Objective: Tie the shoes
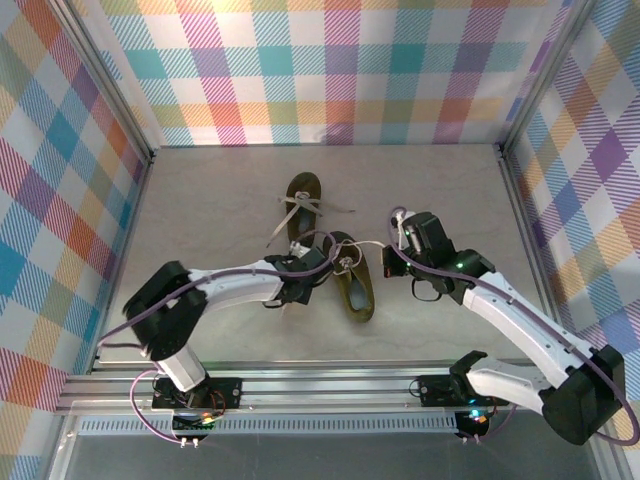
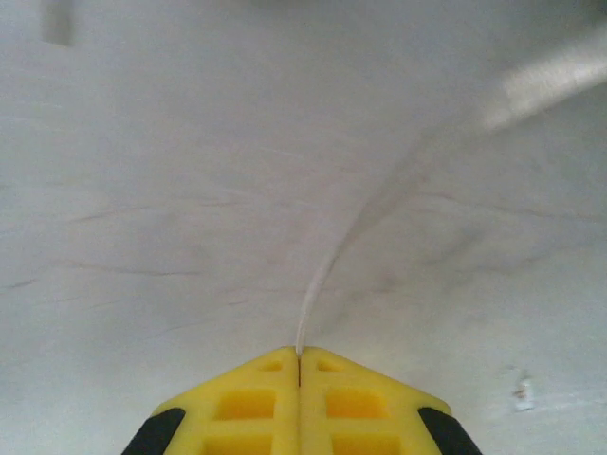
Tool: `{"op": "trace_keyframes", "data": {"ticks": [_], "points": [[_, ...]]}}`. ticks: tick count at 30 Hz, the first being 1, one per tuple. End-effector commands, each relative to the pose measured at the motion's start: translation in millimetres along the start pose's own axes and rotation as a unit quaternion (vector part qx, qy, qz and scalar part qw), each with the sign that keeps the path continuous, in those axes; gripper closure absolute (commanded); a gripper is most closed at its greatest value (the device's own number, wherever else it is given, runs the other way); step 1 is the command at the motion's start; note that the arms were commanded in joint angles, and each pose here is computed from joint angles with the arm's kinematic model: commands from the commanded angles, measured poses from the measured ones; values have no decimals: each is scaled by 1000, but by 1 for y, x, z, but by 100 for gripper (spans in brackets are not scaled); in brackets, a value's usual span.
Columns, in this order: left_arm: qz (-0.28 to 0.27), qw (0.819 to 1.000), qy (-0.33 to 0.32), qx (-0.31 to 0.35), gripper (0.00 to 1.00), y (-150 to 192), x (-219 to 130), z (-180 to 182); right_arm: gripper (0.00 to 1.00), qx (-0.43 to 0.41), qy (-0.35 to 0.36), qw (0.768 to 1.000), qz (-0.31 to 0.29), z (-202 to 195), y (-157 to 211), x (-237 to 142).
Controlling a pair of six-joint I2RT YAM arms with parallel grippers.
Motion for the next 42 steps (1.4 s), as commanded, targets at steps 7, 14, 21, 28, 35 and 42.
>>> {"op": "trace_keyframes", "data": {"ticks": [7, 14, 21, 28, 35, 42], "points": [[-130, 972, -2, -194, 100, -54, -80, 98, 100, 71, 200, 973, -86, -65, -13, -45], [-123, 967, -29, -220, 100, -62, -76, 119, 100, 145, 247, 956, -63, -103, -7, -33], [-46, 951, -88, -292, 100, -30, -33, 149, 100, 261, 232, 937, -22, -152, 20, 5], [35, 912, -168, -374, 100, 3, 10, 179, 100, 342, 245, 907, 28, -190, 52, 28], [52, 886, -204, -413, 100, 24, 23, 200, 100, 392, 255, 883, 47, -211, 78, 34], [14, 910, -140, -389, 100, 10, 14, 181, 100, 363, 212, 907, 34, -197, 67, 35]]}}
Point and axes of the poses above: each hand's point on the last joint's axis, 136 mm out from that joint toward the fingers, its own x axis out along the fingers, its own z axis along the line the jaws close on, y = z × x, the point moved 6 cm from there along -x, back along the fingers, and after that the axes turned 12 degrees about -x, right-handed, at the moved point
